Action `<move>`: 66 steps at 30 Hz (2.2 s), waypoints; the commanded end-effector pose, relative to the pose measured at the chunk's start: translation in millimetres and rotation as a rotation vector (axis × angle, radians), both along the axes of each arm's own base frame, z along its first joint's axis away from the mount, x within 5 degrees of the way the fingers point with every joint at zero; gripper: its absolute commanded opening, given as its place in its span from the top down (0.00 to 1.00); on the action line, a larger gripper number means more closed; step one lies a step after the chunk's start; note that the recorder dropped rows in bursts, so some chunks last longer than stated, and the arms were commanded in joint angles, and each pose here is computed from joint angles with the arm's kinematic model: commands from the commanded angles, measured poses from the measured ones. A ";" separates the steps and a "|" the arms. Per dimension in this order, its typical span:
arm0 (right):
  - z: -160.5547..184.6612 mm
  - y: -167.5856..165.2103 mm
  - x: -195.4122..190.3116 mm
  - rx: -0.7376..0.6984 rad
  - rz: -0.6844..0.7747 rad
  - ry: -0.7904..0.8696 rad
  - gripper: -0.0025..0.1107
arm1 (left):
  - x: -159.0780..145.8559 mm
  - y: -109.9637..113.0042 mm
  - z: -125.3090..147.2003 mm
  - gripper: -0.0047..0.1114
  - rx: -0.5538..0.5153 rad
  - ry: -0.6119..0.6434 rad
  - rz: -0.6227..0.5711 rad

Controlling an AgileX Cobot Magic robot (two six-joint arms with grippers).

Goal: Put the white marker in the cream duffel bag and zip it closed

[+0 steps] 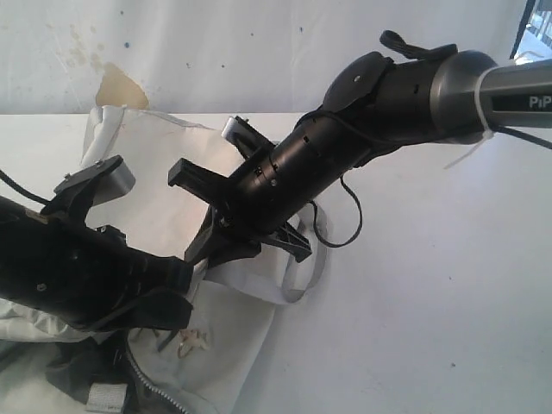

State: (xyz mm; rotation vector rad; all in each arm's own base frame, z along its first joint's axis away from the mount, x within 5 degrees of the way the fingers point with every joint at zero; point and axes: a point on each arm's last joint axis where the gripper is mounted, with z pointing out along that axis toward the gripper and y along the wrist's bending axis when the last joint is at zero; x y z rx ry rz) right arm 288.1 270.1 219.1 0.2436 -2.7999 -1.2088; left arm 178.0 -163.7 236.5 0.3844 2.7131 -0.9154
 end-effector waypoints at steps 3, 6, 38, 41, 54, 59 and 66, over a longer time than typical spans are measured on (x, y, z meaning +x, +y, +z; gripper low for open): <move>1.7 -3.6 2.9 0.005 0.017 -0.028 0.98 | -10.0 -2.8 16.2 0.96 0.011 0.034 -0.194; 1.5 -8.8 7.2 0.002 0.003 -0.028 0.98 | -9.6 -0.8 21.4 0.96 0.059 0.035 -0.228; -5.3 -39.2 31.9 -0.091 -0.076 -0.100 0.98 | -5.4 78.3 37.9 0.96 0.302 0.105 -0.080; -5.3 -39.4 32.9 -0.091 -0.083 -0.107 0.98 | -2.9 87.7 37.8 0.96 0.323 0.105 -0.057; -4.3 -39.5 45.7 -0.085 -0.155 -0.233 0.98 | 7.3 111.3 37.4 0.96 0.342 0.070 0.021; -4.0 -39.5 47.2 -0.084 -0.156 -0.255 0.97 | 7.1 104.2 40.2 0.93 0.267 0.031 -0.053; -4.0 -39.3 46.3 -0.081 -0.150 -0.247 0.69 | 7.1 104.2 40.2 0.55 0.272 0.014 -0.081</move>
